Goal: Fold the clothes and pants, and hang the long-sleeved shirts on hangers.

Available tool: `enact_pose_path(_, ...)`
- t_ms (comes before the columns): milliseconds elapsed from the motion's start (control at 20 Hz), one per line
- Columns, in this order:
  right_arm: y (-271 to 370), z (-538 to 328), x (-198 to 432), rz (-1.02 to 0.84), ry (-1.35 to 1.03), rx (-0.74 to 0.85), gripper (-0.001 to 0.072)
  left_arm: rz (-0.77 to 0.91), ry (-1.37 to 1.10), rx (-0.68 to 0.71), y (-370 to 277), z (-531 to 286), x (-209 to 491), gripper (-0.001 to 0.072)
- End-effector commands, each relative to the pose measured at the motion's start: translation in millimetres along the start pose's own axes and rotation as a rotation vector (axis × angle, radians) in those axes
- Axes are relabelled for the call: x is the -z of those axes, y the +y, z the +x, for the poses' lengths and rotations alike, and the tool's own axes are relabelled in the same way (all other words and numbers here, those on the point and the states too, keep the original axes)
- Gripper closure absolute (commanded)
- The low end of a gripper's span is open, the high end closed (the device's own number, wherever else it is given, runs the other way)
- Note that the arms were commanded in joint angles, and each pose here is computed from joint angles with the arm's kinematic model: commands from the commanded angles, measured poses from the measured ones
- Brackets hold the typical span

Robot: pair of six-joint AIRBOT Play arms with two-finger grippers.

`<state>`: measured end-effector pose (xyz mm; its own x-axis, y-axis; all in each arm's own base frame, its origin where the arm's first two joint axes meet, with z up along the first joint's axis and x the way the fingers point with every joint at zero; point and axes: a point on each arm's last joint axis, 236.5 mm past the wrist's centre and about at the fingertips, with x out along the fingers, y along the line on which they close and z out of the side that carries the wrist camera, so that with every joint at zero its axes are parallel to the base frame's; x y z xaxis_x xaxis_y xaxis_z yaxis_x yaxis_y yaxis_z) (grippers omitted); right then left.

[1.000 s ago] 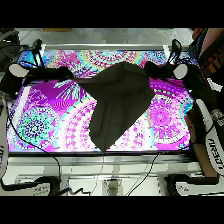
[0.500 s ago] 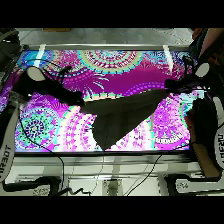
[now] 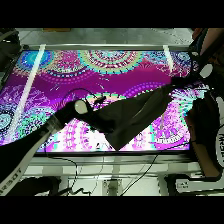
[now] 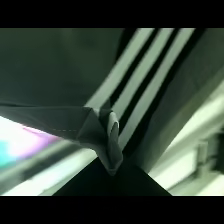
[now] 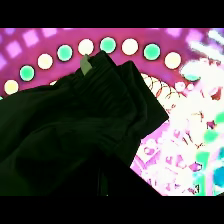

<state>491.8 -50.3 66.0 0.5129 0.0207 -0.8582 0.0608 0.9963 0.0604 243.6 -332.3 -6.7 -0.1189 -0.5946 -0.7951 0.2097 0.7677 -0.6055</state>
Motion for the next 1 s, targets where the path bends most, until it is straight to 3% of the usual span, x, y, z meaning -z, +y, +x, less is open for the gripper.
enact_pose_path(0, -2.9, 2.9, -11.4, -0.007, -0.046, 0.010, 0.0691, -0.081, -0.004, 0.144, -58.0, 23.6, 19.3, 0.0698)
enact_pose_path(400, -4.5, 11.4, -16.0, -0.005, -0.063, 0.013, 0.0691, -0.058, -0.007, 0.218, -100.6, 39.8, 38.0, 0.0697)
enact_pose_path(950, -36.5, 23.8, -6.1, -0.086, -0.014, 0.144, 0.0692, -0.242, 0.119, 0.344, -142.0, 86.9, 70.9, 0.0697)
